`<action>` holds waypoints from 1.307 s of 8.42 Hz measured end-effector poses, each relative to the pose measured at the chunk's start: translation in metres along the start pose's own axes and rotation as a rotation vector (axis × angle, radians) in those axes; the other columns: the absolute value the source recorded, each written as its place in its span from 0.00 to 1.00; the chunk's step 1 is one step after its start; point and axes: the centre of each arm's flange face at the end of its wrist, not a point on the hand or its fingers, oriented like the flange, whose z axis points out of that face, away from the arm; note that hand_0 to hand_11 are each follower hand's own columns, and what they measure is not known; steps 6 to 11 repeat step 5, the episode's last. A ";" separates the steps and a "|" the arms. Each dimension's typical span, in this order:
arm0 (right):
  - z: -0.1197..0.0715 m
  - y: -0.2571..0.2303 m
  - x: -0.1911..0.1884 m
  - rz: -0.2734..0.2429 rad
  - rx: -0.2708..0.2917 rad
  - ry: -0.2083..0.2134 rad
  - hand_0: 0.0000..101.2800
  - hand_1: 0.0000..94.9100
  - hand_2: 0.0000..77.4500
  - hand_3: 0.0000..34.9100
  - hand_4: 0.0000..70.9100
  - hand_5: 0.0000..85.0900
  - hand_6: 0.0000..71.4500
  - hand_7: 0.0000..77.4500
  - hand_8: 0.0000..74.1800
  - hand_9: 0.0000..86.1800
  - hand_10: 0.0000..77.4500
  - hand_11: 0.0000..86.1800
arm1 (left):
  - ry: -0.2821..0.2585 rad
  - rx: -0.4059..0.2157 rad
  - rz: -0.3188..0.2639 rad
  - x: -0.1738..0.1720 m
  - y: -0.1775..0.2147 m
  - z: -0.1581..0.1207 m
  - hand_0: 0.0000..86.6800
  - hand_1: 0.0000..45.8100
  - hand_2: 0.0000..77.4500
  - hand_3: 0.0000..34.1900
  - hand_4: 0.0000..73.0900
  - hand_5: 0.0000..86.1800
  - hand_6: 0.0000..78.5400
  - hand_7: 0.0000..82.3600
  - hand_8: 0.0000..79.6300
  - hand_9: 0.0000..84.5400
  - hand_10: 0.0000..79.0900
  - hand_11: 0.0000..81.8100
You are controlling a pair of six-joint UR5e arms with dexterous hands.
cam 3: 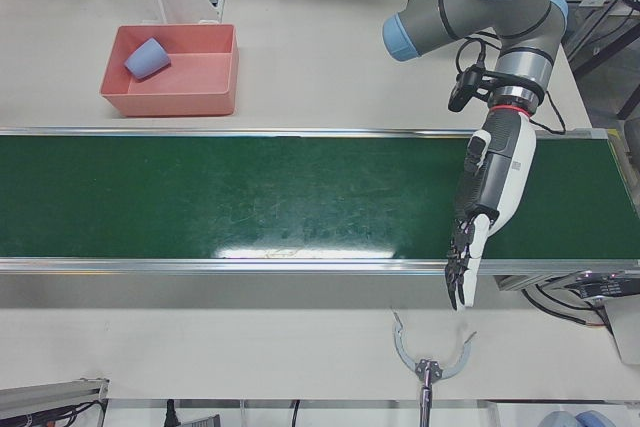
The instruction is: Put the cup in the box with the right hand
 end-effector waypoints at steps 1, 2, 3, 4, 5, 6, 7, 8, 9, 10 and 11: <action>-0.005 -0.002 -0.002 0.002 0.023 0.001 0.47 0.16 0.03 0.00 0.42 0.05 0.37 0.91 0.34 0.56 0.04 0.08 | 0.000 0.000 0.000 0.000 0.000 0.000 0.00 0.01 0.01 0.00 0.00 0.00 0.00 0.00 0.00 0.01 0.00 0.00; -0.008 -0.003 -0.002 0.004 0.035 0.003 0.47 0.25 0.20 0.00 0.37 0.06 0.37 0.91 0.32 0.54 0.02 0.02 | -0.001 0.000 0.000 0.000 0.000 0.000 0.00 0.01 0.01 0.00 0.00 0.00 0.00 0.00 0.00 0.00 0.00 0.00; -0.010 -0.004 0.000 0.006 0.041 0.006 0.48 0.25 0.42 0.00 0.35 0.06 0.35 0.91 0.30 0.53 0.02 0.04 | 0.000 0.001 0.000 0.000 0.000 0.000 0.00 0.01 0.01 0.00 0.00 0.00 0.00 0.00 0.00 0.00 0.00 0.00; -0.010 -0.004 0.000 0.006 0.042 0.007 0.48 0.21 0.48 0.00 0.31 0.06 0.31 0.91 0.30 0.53 0.02 0.03 | 0.000 0.001 0.000 0.000 -0.001 0.000 0.00 0.01 0.01 0.00 0.00 0.00 0.00 0.00 0.00 0.00 0.00 0.00; -0.010 -0.003 0.000 0.006 0.041 0.007 0.47 0.20 0.44 0.00 0.31 0.06 0.32 0.91 0.30 0.53 0.02 0.04 | 0.001 0.001 0.000 0.000 0.000 0.000 0.00 0.01 0.00 0.00 0.00 0.00 0.00 0.00 0.00 0.00 0.00 0.00; -0.010 -0.003 0.000 0.006 0.041 0.007 0.47 0.20 0.44 0.00 0.31 0.06 0.32 0.91 0.30 0.53 0.02 0.04 | 0.001 0.001 0.000 0.000 0.000 0.000 0.00 0.01 0.00 0.00 0.00 0.00 0.00 0.00 0.00 0.00 0.00 0.00; -0.010 -0.003 0.000 0.006 0.041 0.007 0.47 0.20 0.44 0.00 0.31 0.06 0.32 0.91 0.30 0.53 0.02 0.04 | 0.001 0.001 0.000 0.000 0.000 0.000 0.00 0.01 0.00 0.00 0.00 0.00 0.00 0.00 0.00 0.00 0.00 0.00; -0.010 -0.003 0.000 0.006 0.041 0.007 0.47 0.20 0.44 0.00 0.31 0.06 0.32 0.91 0.30 0.53 0.02 0.04 | 0.001 0.001 0.000 0.000 0.000 0.000 0.00 0.01 0.00 0.00 0.00 0.00 0.00 0.00 0.00 0.00 0.00 0.00; -0.010 -0.003 0.000 0.006 0.041 0.007 0.47 0.20 0.44 0.00 0.31 0.06 0.32 0.91 0.30 0.53 0.02 0.04 | 0.001 0.001 0.000 0.000 0.000 0.000 0.00 0.01 0.00 0.00 0.00 0.00 0.00 0.00 0.00 0.00 0.00 0.00; -0.010 -0.003 0.000 0.006 0.041 0.007 0.47 0.20 0.44 0.00 0.31 0.06 0.32 0.91 0.30 0.53 0.02 0.04 | 0.001 0.001 0.000 0.000 0.000 0.000 0.00 0.01 0.00 0.00 0.00 0.00 0.00 0.00 0.00 0.00 0.00 0.00; -0.010 -0.003 0.000 0.006 0.041 0.007 0.47 0.20 0.44 0.00 0.31 0.06 0.32 0.91 0.30 0.53 0.02 0.04 | 0.001 0.001 0.000 0.000 0.000 0.000 0.00 0.01 0.00 0.00 0.00 0.00 0.00 0.00 0.00 0.00 0.00 0.00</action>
